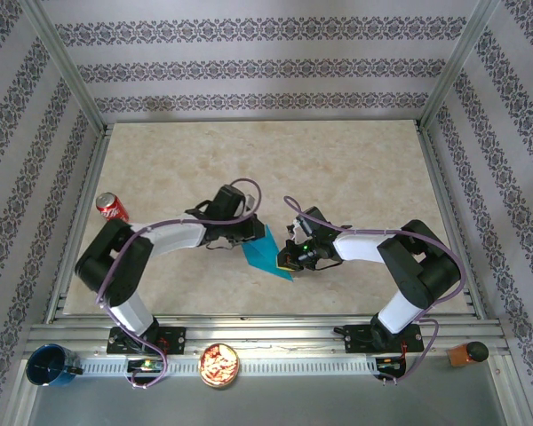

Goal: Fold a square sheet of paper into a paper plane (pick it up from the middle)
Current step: Fourth fold the wing at the center of the table.

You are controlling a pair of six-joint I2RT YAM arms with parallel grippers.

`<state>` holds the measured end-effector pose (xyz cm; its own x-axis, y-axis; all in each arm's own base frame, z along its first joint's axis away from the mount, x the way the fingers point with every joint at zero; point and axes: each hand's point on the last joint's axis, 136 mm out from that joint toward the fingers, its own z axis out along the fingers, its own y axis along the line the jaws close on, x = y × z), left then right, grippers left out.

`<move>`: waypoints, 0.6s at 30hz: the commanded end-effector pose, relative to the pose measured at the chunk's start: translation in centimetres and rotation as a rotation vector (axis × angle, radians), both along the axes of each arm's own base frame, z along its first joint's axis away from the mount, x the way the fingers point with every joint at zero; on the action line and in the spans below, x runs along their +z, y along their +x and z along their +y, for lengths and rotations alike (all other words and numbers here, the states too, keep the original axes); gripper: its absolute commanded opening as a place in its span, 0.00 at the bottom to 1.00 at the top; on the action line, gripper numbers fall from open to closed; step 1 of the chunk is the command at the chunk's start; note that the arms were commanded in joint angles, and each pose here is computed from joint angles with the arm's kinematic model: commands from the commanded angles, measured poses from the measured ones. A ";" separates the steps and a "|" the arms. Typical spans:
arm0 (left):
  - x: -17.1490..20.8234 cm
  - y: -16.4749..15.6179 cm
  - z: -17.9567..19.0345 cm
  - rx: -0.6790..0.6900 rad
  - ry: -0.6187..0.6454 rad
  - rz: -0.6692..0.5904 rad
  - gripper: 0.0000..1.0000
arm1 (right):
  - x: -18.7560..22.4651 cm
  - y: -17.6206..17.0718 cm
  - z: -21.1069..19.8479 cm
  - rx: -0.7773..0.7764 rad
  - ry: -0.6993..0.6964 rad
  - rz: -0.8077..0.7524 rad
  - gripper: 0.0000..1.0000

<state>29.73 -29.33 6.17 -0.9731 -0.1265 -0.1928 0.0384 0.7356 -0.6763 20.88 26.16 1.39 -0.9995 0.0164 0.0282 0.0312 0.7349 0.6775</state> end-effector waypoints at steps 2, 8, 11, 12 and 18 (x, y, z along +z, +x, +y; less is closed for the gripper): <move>-1.4 -0.8 -1.6 -0.013 0.000 0.044 0.10 | -1.8 -1.0 -2.2 -0.036 -0.112 0.051 0.08; -5.5 -1.7 -0.2 0.008 0.066 0.096 0.08 | 0.1 -0.1 -2.1 -0.037 -0.092 -0.031 0.11; -6.0 -2.1 0.4 0.018 0.080 0.103 0.08 | 1.8 -0.1 -3.0 -0.081 -0.088 -0.092 0.18; -6.1 -2.1 0.6 0.022 0.085 0.103 0.08 | 2.1 -0.3 -3.4 -0.108 -0.084 -0.087 0.20; -6.1 -2.0 0.9 0.034 0.083 0.104 0.08 | 2.2 -2.9 -5.2 -0.213 -0.053 -0.006 0.28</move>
